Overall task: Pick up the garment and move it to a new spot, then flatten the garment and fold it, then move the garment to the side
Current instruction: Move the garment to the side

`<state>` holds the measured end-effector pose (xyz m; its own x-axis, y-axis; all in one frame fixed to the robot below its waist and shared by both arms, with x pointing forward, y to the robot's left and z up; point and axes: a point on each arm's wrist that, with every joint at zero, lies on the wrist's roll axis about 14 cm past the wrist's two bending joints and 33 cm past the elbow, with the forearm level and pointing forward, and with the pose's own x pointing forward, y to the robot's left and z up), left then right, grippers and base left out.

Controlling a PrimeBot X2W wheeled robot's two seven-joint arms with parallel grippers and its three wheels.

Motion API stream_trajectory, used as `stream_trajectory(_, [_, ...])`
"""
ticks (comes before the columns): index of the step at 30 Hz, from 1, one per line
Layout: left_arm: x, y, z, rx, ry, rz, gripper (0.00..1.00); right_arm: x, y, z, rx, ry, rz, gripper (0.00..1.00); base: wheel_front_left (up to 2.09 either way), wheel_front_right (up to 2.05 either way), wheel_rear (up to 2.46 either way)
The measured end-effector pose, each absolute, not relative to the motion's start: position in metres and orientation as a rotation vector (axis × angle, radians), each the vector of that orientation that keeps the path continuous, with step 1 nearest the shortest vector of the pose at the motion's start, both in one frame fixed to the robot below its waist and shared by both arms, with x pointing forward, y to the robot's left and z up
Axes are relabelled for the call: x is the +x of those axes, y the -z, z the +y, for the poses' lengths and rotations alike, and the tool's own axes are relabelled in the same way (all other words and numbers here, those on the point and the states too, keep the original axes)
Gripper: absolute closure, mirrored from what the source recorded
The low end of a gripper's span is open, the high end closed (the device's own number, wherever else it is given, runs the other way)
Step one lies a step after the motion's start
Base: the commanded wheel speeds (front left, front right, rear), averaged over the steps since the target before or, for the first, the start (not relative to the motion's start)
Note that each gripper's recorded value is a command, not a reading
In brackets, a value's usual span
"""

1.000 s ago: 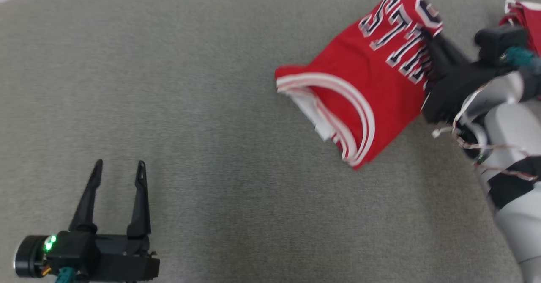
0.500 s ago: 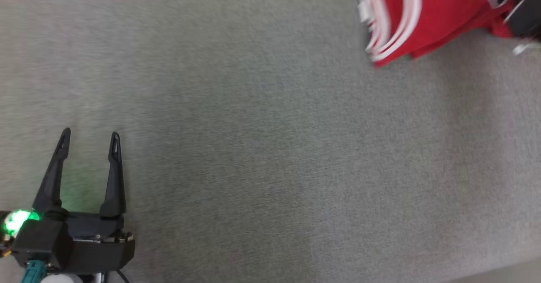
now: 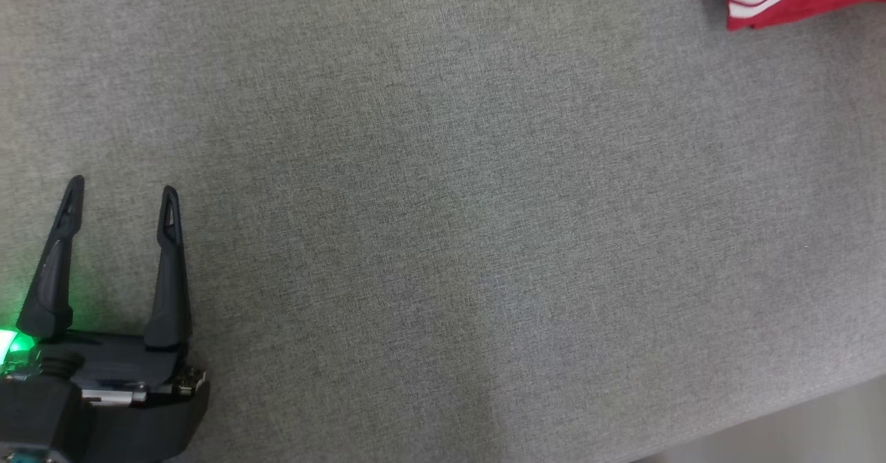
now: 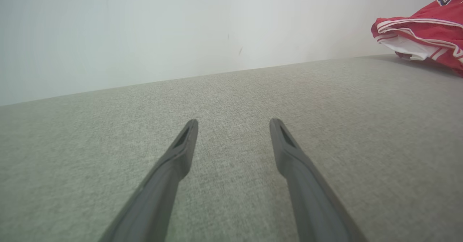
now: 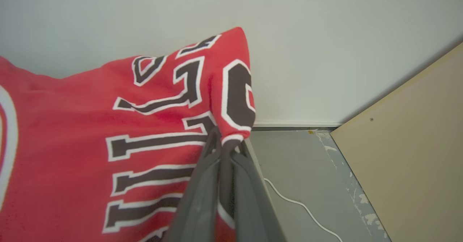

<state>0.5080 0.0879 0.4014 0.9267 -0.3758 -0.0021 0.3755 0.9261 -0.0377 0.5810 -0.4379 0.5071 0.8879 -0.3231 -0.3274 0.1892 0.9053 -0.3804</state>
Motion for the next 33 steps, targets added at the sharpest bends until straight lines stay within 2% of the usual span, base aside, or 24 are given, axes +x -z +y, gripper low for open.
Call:
stream_trajectory(4, [0.509, -0.397, 0.087, -0.04, 0.388, 0.012, 0.0, 0.574, -0.491, -0.451, -0.349, 0.31, 0.452, 0.98, 0.0, 0.0, 0.0])
stream_trajectory(5, [0.51, -0.396, 0.087, -0.039, 0.388, 0.014, 0.0, 0.573, -0.487, -0.452, -0.346, 0.315, 0.462, 0.73, 0.0, 0.0, 0.0])
stream_trajectory(6, [0.51, -0.396, 0.087, -0.041, 0.388, 0.015, 0.0, 0.573, -0.483, -0.452, -0.341, 0.317, 0.471, 0.0, 0.0, 0.0, 0.0])
stream_trajectory(10, [0.511, -0.394, 0.087, -0.044, 0.382, 0.017, 0.0, 0.579, -0.488, -0.451, -0.371, 0.309, 0.435, 0.0, 0.0, 0.0, 0.0])
stream_trajectory(15, [0.51, -0.397, 0.089, -0.046, 0.371, 0.015, 0.0, 0.59, -0.514, -0.441, -0.414, 0.271, 0.313, 0.0, 0.0, 0.0, 0.0])
stream_trajectory(23, [0.496, -0.416, 0.098, -0.055, 0.319, 0.009, 0.0, 0.597, -0.564, -0.396, -0.421, 0.161, 0.122, 0.0, 0.0, 0.0, 0.0])
stream_trajectory(33, [0.453, -0.458, 0.13, -0.057, 0.204, -0.017, 0.0, 0.565, -0.604, -0.325, -0.337, -0.003, -0.048, 0.0, 0.0, 0.0, 0.0])
